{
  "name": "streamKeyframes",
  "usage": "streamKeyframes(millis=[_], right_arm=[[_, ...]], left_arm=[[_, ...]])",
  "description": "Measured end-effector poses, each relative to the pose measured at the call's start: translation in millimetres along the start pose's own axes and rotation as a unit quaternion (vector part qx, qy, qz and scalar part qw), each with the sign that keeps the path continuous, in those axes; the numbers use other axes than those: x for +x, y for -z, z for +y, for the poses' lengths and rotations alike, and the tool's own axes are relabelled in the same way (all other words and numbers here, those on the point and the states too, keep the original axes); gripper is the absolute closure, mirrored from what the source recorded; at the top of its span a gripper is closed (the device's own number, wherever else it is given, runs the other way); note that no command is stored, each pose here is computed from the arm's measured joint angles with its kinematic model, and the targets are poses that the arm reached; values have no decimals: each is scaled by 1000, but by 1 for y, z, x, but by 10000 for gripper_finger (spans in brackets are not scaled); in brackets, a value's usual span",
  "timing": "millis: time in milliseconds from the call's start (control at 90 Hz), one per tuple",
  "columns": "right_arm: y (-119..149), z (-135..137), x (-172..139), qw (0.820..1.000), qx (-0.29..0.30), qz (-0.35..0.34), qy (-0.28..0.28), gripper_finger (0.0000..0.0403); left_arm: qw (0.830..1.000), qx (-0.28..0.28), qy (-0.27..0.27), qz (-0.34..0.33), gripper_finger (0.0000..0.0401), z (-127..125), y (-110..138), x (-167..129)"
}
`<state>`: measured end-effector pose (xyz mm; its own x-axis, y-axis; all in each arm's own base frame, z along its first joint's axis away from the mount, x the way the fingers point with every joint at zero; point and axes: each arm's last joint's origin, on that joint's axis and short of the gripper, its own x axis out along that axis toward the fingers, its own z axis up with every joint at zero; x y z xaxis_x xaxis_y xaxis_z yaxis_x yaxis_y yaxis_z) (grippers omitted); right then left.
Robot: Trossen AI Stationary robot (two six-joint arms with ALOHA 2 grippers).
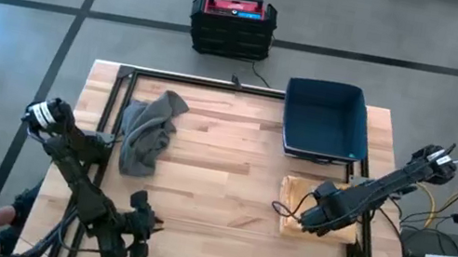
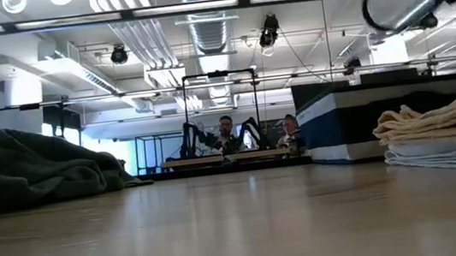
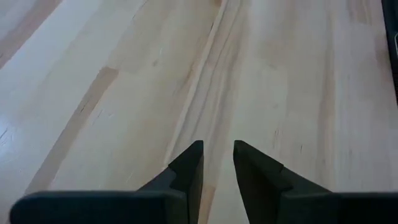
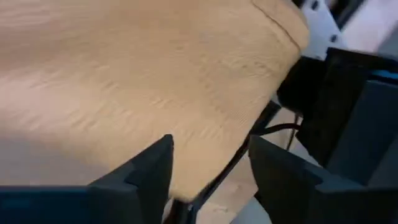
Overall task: Fold towel
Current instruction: Fold the gray towel
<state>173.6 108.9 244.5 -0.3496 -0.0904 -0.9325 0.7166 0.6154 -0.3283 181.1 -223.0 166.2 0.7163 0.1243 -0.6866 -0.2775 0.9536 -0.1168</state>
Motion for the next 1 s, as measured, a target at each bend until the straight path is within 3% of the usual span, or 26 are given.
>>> streamKeyframes(millis=[144,278,389,489,589,689,744,833,1000], right_arm=[[0,15,-19,991,-45,-94,-89,184],[-5,53,-17,943,-124,-210,-225,181],[-12,94,-5,871,-171,-313,-339,189],[-19,132,3,785,-210,-402,-422,196],[-28,164,6,704,-247,-480,-462,201],[-41,189,7,655,-261,-535,-465,201],[-46,203,8,647,-268,-549,-456,199],[-52,221,13,651,-274,-549,-446,191],[-57,244,34,692,-309,-523,-390,164]], left_arm=[[1000,-1,1,0,326,0,0,0],[1000,-2,3,-1,326,-1,0,0],[1000,-7,8,-2,326,-3,-4,-3],[1000,-4,9,-5,326,-6,-19,-12],[1000,12,-24,2,326,-2,-38,-24],[996,24,-79,17,326,12,-58,-32],[992,17,-124,32,325,25,-69,-34],[979,-10,-193,57,315,52,-82,-39],[964,-92,-233,90,248,99,-102,-41]])
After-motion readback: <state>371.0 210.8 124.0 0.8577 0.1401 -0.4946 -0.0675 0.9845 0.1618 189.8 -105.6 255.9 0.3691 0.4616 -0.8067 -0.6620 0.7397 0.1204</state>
